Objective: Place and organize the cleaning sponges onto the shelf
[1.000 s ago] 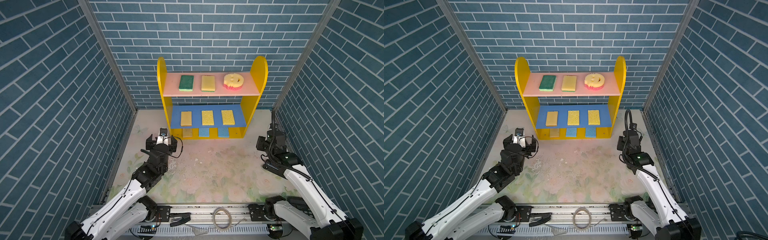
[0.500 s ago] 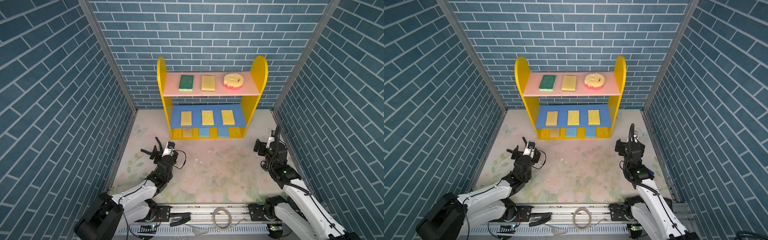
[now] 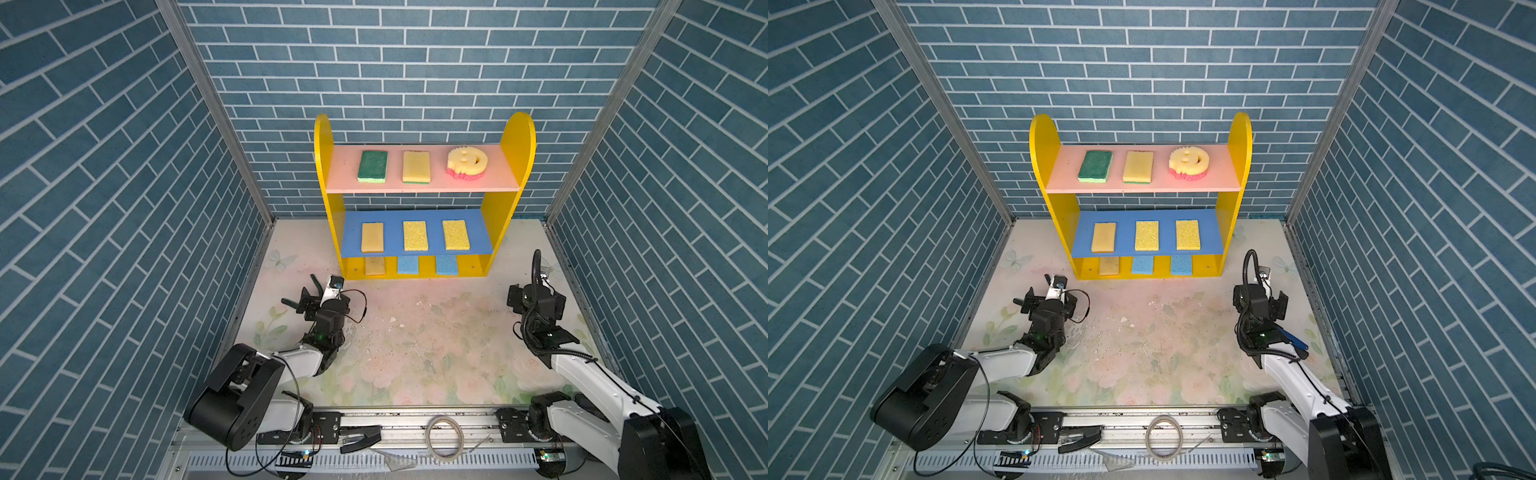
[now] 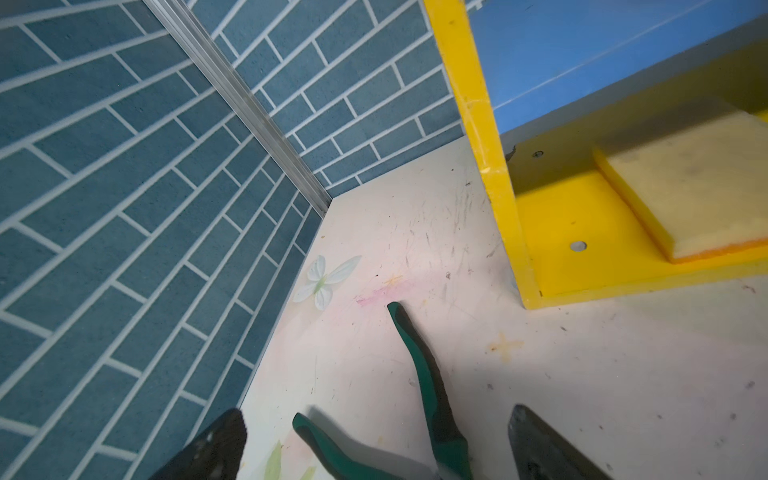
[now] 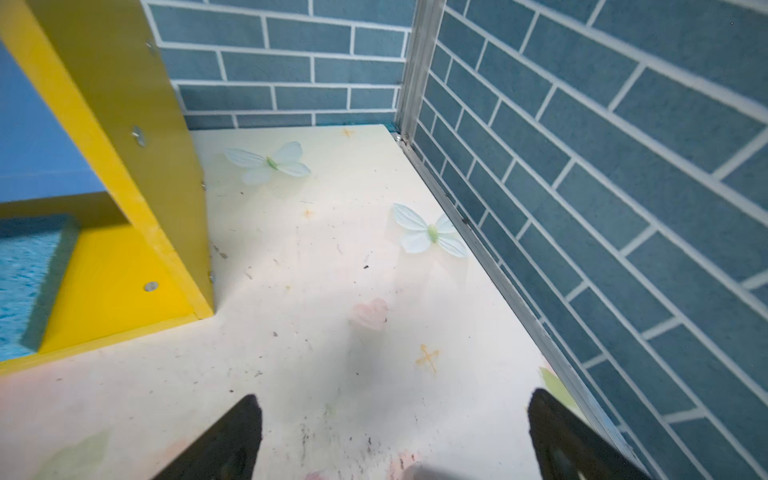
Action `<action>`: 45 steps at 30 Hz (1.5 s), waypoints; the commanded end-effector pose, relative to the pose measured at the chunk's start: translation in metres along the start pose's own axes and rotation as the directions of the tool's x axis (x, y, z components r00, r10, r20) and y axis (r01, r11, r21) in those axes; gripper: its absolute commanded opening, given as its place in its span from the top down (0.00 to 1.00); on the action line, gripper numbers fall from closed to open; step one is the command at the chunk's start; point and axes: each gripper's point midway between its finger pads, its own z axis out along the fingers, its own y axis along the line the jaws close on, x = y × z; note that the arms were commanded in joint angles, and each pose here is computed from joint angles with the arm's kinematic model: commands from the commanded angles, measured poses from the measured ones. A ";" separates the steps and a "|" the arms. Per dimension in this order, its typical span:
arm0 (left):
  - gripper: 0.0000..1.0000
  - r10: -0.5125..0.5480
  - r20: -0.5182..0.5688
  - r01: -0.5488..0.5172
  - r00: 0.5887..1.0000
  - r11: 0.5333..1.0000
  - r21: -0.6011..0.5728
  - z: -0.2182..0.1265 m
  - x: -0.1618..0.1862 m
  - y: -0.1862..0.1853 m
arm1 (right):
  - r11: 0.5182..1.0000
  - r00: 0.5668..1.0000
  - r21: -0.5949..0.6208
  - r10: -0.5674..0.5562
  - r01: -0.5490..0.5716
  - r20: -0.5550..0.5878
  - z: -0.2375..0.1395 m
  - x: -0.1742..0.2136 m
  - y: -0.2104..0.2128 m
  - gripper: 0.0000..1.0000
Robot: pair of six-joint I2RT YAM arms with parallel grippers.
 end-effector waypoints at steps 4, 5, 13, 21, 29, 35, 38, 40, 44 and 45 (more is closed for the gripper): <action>0.00 -0.043 -0.046 0.050 0.998 0.988 0.149 0.028 -0.010 -0.013 | 0.997 0.999 0.064 0.036 -0.037 0.014 0.028 0.012 -0.007 0.01; 0.00 -0.059 -0.038 0.065 0.998 0.985 0.160 0.030 -0.010 -0.013 | 0.997 0.999 0.059 0.048 -0.048 0.004 0.035 0.018 -0.006 0.01; 0.00 -0.283 0.095 0.271 0.954 0.955 0.125 0.037 0.014 0.014 | 0.996 1.000 -0.093 0.001 -0.001 0.001 0.072 0.009 0.016 0.01; 0.00 -0.306 -0.026 0.306 0.952 0.939 0.157 0.056 0.017 0.014 | 0.963 0.986 -0.241 0.147 -0.124 0.079 0.079 0.028 0.009 0.01; 0.00 -0.322 -0.049 0.326 0.945 0.931 0.166 0.060 0.021 0.016 | 0.917 0.991 -0.383 0.129 -0.108 0.030 0.082 0.026 0.026 0.01; 0.00 -0.323 -0.044 0.325 0.946 0.931 0.165 0.059 0.020 0.016 | 0.919 0.992 -0.381 0.122 -0.097 0.040 0.081 0.026 0.028 0.01; 0.00 -0.323 -0.045 0.325 0.945 0.931 0.163 0.059 0.020 0.017 | 0.915 0.993 -0.393 0.109 -0.085 0.037 0.081 0.026 0.030 0.01; 0.00 -0.321 -0.047 0.324 0.946 0.932 0.163 0.060 0.021 0.016 | 0.916 0.997 -0.397 0.079 -0.062 0.025 0.082 0.026 0.036 0.01; 0.00 -0.321 -0.047 0.325 0.946 0.932 0.163 0.060 0.021 0.016 | 0.926 0.998 -0.375 0.060 -0.047 0.023 0.084 0.026 0.038 0.01; 0.00 -0.321 -0.047 0.324 0.946 0.932 0.162 0.060 0.021 0.016 | 0.925 0.998 -0.378 0.062 -0.050 0.021 0.084 0.026 0.038 0.01</action>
